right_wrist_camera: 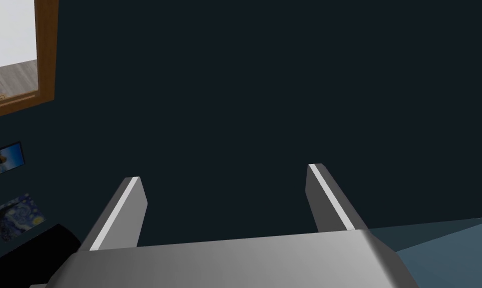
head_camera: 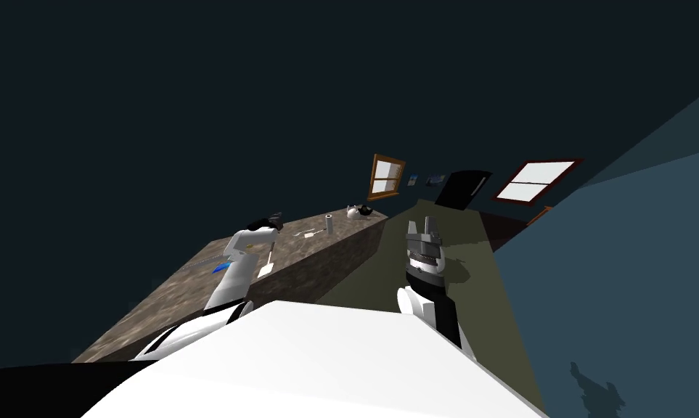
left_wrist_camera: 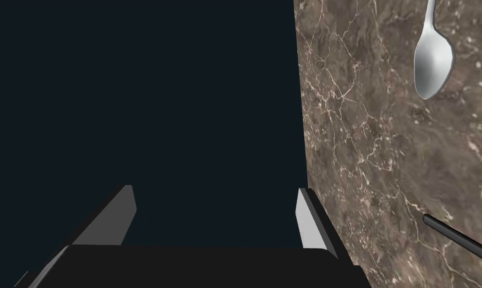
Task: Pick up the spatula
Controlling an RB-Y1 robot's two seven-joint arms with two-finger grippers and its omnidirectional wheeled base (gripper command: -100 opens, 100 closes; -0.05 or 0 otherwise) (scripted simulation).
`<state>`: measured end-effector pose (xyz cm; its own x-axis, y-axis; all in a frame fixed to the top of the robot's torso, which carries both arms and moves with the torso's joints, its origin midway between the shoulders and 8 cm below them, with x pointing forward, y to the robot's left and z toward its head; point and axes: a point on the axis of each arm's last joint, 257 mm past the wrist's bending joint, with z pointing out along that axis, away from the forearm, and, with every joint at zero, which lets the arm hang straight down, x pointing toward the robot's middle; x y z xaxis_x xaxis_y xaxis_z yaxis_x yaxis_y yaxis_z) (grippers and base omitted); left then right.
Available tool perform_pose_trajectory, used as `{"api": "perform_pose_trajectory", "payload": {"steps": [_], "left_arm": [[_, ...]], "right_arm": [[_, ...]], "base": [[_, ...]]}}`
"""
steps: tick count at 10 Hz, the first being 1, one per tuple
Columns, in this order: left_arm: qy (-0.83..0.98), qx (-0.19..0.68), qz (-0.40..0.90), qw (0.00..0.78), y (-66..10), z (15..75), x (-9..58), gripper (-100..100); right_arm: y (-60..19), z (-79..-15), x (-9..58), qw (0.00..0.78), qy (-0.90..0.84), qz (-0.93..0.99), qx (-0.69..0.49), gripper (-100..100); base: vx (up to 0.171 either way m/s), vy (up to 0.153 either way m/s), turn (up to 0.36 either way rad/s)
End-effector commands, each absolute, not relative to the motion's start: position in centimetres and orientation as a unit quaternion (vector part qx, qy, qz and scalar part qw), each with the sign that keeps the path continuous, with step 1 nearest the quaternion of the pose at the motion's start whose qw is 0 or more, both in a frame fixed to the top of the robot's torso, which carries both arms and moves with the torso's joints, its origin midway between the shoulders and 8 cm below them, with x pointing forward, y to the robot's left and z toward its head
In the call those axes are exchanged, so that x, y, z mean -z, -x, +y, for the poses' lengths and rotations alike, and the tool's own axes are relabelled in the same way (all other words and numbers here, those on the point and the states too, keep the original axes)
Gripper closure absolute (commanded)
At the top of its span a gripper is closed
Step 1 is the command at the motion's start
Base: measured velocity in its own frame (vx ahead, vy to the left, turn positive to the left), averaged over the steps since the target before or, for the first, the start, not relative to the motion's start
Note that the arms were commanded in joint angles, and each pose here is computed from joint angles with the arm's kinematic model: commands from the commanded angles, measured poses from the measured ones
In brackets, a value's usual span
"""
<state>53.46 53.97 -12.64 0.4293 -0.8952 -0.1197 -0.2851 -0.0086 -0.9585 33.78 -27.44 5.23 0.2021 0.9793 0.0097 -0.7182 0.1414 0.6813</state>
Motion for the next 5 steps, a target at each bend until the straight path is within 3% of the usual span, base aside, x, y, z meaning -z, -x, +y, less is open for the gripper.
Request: {"api": "perform_pose_trajectory", "payload": {"steps": [1, 5], "left_arm": [[0.677, 0.275, 0.445, 0.519, -53.5, 55.2, 13.6, -100], [0.715, 0.253, 0.442, 0.479, -52.9, 56.2, 15.8, -100]], "right_arm": [[-33.8, -27.4, -5.2, 0.72, -0.287, 0.228, -0.589, 0], [-33.8, -27.4, -5.2, 0.72, -0.287, 0.228, -0.589, 0]], "base": [[0.025, -0.024, -0.095], [0.029, -0.023, -0.049]]}}
